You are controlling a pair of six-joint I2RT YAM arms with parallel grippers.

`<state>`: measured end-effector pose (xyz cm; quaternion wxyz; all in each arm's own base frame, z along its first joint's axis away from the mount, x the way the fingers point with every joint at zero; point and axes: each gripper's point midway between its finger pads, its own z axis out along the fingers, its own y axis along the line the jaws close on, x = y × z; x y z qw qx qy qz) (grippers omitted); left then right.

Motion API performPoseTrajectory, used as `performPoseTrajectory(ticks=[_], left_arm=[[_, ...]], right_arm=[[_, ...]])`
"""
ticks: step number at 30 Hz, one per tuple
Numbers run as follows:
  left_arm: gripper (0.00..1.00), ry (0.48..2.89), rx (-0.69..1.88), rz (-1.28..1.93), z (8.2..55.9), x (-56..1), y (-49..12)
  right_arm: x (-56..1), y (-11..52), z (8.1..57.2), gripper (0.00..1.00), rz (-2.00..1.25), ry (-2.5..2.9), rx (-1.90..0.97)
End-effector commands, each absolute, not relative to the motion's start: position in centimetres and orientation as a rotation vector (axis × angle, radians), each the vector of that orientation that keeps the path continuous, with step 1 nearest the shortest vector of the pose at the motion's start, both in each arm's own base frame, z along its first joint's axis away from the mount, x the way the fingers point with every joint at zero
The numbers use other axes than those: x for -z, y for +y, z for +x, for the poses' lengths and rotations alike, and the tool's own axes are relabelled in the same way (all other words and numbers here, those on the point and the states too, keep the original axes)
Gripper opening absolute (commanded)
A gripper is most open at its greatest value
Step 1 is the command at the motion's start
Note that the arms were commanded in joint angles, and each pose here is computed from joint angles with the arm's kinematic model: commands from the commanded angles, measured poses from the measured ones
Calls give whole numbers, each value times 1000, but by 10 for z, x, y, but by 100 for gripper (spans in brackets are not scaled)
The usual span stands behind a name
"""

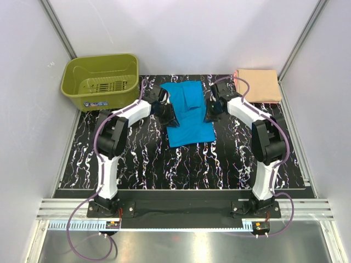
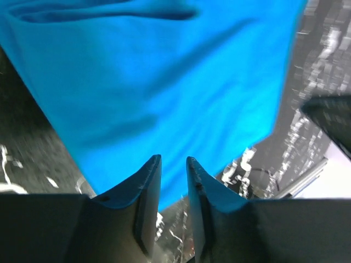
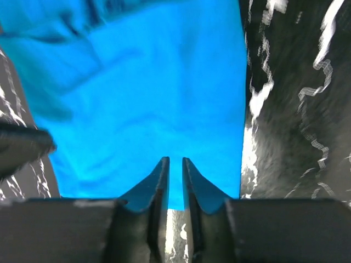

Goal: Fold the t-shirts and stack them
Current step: Fold the tshirt

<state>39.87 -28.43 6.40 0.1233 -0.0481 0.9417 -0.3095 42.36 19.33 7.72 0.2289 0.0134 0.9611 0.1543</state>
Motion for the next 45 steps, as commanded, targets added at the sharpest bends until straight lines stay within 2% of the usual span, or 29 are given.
performPoseTrajectory(ticks=[1, 6, 9, 11, 15, 18, 22, 27, 29, 31, 34, 35, 36, 38, 45], left_arm=[[28, 2794, 934, -174, 393, -42, -287], [28, 2867, 868, -191, 361, -17, -278], [28, 2898, 825, -171, 339, -9, -273], [28, 2903, 803, -144, 329, -9, -272], [28, 2924, 766, -70, 296, -9, -264], [29, 2917, 779, -29, 269, -21, -258], [35, 2880, 847, -5, 247, -50, -253], [39, 2784, 959, 24, 260, -95, -268], [39, 2759, 1017, 10, 275, -102, -280], [38, 2781, 1036, -17, 286, -93, -287], [34, 2753, 1060, -30, 308, -92, -296], [34, 2761, 1063, -47, 315, -84, -299], [33, 2754, 1076, -66, 324, -85, -299], [32, 2752, 1090, -107, 338, -76, -298], [29, 2818, 1009, -179, 355, -35, -275]], right_arm=[[-81, 202, 414, 19, 67, 2624, -583], [-44, 191, 384, 6, 154, 2709, -547], [-20, 177, 354, 3, 246, 2784, -490], [-17, 171, 337, 3, 317, 2798, -481], [-1, 165, 267, 4, 419, 2908, -497], [-20, 169, 230, 5, 407, 2895, -544], [-41, 168, 201, 15, 409, 2885, -597], [-74, 175, 232, 33, 276, 2781, -623], [-89, 182, 258, 35, 220, 2740, -648], [-81, 188, 274, 34, 199, 2773, -650], [-82, 197, 305, 27, 179, 2764, -649], [-90, 200, 318, 23, 176, 2735, -660], [-83, 201, 324, 14, 179, 2750, -654], [-77, 199, 341, 7, 200, 2744, -659], [-34, 177, 364, 1, 295, 2808, -658]])
